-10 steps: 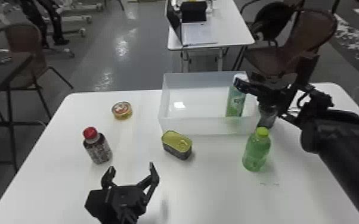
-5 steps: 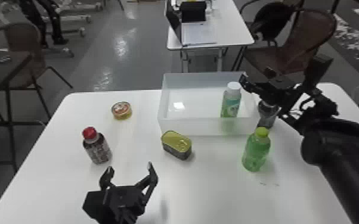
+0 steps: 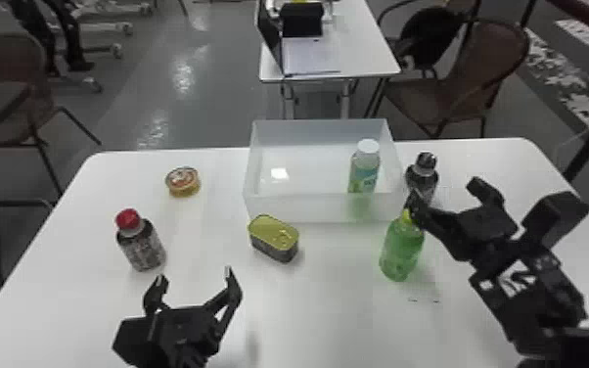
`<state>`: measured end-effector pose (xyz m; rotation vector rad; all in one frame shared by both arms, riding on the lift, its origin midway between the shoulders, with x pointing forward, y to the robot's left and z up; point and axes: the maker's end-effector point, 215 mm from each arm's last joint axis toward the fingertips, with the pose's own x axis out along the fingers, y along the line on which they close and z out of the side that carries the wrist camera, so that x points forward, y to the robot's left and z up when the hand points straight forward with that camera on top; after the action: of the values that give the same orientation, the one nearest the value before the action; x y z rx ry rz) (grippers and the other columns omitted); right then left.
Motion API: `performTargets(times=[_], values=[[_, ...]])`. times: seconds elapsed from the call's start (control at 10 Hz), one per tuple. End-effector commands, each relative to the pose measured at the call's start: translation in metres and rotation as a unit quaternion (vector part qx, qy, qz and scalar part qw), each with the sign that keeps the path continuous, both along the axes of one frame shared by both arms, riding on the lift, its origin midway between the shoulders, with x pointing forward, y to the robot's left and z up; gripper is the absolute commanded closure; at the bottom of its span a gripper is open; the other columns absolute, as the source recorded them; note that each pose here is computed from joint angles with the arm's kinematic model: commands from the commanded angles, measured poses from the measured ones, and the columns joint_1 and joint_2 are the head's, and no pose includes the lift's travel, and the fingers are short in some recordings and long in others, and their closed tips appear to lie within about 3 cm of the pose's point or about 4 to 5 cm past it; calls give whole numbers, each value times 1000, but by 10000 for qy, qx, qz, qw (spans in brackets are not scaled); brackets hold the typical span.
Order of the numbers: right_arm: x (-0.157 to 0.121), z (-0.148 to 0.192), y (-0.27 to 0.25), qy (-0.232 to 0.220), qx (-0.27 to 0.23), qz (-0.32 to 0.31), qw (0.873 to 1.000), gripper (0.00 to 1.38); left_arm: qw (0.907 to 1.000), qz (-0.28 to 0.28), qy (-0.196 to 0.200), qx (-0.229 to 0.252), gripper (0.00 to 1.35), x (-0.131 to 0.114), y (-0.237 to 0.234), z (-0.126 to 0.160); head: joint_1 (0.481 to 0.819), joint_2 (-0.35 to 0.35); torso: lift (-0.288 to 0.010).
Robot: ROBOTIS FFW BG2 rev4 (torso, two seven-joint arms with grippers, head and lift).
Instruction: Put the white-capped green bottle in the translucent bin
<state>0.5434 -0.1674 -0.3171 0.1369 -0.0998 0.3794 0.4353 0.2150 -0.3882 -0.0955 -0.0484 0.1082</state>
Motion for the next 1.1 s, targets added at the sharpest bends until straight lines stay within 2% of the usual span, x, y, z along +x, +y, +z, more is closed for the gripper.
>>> performTargets(times=[0.0, 0.1, 0.2, 0.4, 1.0], values=[[-49, -46, -5, 356, -161, -183, 9991, 61, 10000, 42, 10, -9, 150, -3, 3, -1, 695, 55, -114], [-68, -68, -9, 596, -137, -191, 9979, 81, 10000, 54, 0, 9, 150, -4, 4, -1, 695, 52, -114], [-79, -75, -8, 668, -239, -190, 9973, 84, 10000, 49, 22, 20, 150, -5, 5, -2, 695, 52, -114], [-85, -89, -11, 802, -320, -261, 9959, 84, 10000, 61, 15, 29, 150, -6, 6, -2, 695, 54, -114], [-90, -80, -17, 619, -419, -525, 9958, 84, 10000, 44, 14, 31, 150, -7, 5, -2, 695, 50, -114]])
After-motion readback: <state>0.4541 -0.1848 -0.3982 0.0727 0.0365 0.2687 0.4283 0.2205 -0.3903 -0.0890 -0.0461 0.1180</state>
